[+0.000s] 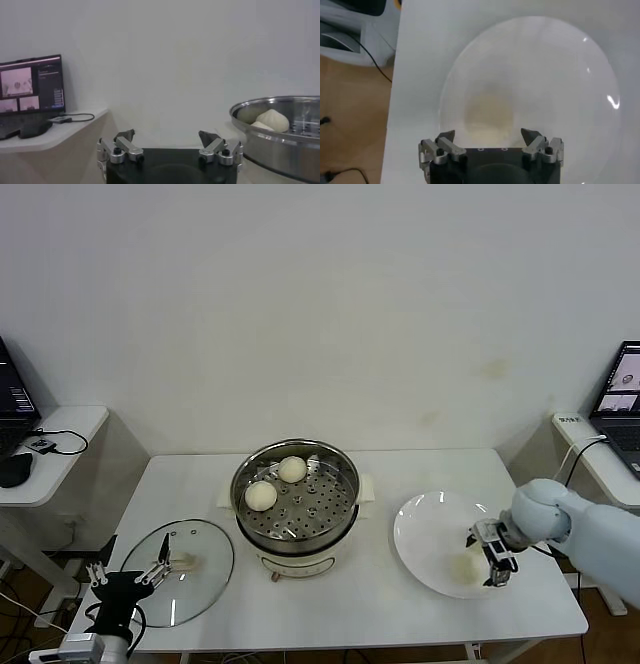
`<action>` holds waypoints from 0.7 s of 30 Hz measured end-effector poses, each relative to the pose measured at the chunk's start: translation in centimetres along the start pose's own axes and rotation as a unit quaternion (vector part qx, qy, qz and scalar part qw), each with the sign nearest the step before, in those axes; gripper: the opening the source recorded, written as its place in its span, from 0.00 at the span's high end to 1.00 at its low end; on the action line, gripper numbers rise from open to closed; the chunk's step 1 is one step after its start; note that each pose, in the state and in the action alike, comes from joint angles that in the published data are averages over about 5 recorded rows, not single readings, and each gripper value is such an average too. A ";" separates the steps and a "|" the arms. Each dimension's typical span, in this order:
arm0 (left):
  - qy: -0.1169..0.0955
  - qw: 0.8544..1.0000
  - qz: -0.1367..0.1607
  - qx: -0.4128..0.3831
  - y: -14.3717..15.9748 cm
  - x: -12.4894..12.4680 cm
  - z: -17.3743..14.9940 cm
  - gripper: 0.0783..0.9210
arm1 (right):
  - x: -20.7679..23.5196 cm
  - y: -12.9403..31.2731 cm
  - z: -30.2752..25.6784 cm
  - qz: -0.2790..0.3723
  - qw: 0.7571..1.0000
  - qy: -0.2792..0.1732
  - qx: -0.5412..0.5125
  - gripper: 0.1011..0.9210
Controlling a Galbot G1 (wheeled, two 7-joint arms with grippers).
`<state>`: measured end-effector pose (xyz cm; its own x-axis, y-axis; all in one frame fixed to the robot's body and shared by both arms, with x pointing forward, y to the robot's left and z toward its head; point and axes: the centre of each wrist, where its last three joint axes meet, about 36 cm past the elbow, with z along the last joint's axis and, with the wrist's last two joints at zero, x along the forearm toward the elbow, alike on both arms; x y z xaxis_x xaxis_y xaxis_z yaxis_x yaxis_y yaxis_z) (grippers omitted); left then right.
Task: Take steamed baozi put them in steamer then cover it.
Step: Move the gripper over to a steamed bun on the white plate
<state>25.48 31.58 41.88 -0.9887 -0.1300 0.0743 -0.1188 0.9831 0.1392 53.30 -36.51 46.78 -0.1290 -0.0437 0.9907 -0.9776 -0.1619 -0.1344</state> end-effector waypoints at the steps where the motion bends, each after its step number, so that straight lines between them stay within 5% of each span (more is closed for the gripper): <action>1: 0.000 1.000 0.000 0.000 0.0 0.0 0.0 0.12 | -0.1 0.0 0.0 0.000 1.000 0.000 0.000 0.15; 21: -0.001 1.000 -0.001 0.002 -0.1 -0.1 0.1 0.12 | -0.5 -0.3 -0.4 -0.001 1.000 -0.007 -0.006 0.41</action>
<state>25.61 31.50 41.80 -0.9888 -0.1310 0.0717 -0.1205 0.9835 0.1347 53.61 -35.99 46.33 -0.1257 -0.0574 0.9904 -0.9798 -0.1494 -0.1331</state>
